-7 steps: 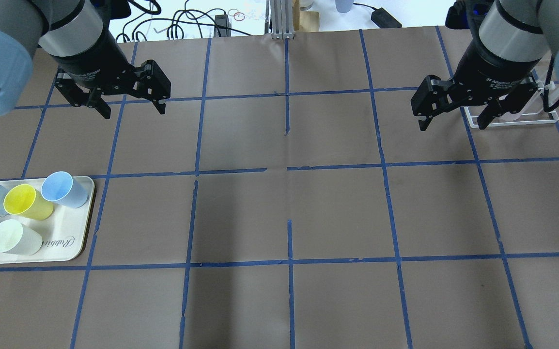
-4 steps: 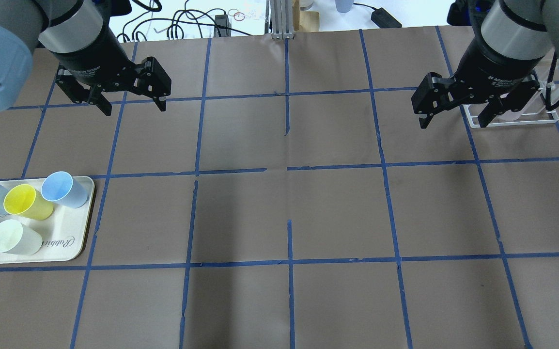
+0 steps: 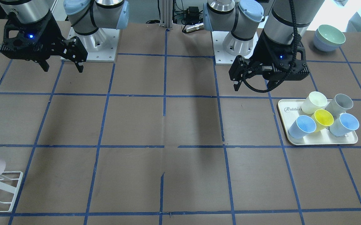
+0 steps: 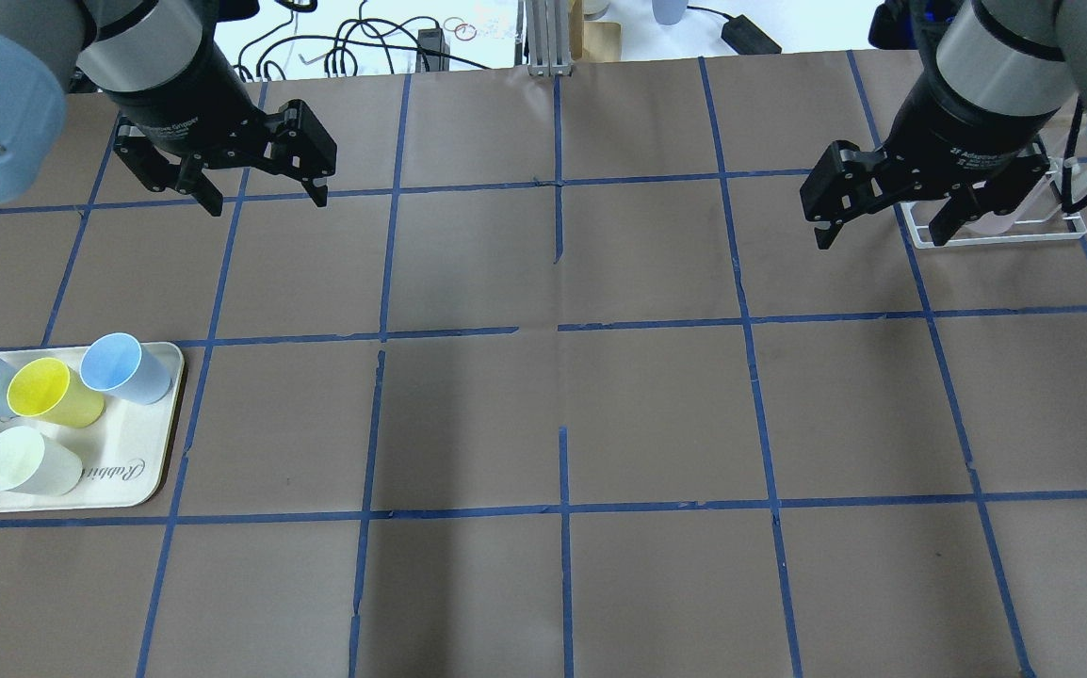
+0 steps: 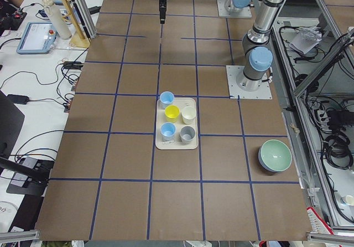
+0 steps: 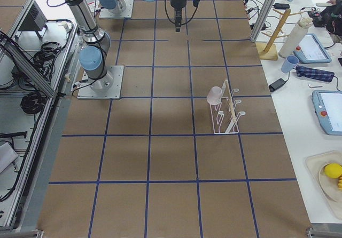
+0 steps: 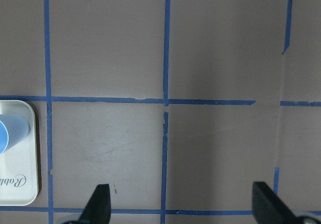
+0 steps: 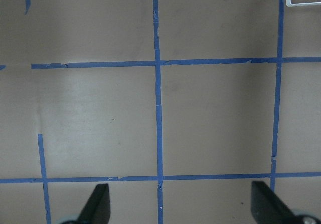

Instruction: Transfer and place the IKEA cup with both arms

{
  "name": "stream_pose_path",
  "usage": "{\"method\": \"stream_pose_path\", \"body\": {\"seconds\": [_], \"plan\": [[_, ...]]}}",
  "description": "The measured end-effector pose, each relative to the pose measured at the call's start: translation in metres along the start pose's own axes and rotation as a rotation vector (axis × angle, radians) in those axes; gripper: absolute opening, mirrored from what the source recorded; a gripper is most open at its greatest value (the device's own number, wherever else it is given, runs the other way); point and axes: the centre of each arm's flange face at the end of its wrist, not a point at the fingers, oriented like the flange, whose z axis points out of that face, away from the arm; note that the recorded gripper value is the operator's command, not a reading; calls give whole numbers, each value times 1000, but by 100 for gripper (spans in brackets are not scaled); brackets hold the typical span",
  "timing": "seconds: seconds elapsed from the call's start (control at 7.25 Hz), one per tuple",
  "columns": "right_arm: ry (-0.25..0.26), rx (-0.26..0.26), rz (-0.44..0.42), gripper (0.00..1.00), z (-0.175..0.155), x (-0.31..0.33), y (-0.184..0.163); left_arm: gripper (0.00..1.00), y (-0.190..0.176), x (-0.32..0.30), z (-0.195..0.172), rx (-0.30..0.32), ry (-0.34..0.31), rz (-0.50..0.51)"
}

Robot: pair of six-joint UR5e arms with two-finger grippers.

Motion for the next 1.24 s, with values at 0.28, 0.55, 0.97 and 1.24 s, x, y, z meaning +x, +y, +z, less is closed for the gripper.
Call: {"method": "stream_pose_path", "body": {"seconds": [0.28,0.55,0.97,1.24], "plan": [[6,-6,1,100,1,1,1,100,0,0,0,-1,-3,0],[5,-7,1,100,2,1,0,100,1,0,0,-1,-5,0],[7,4,31,100,1,12,-5,100,1,-1,-1,0,-5,0],[7,18,78,100,5,58,-20,100,1,0,-1,-1,-5,0]]}}
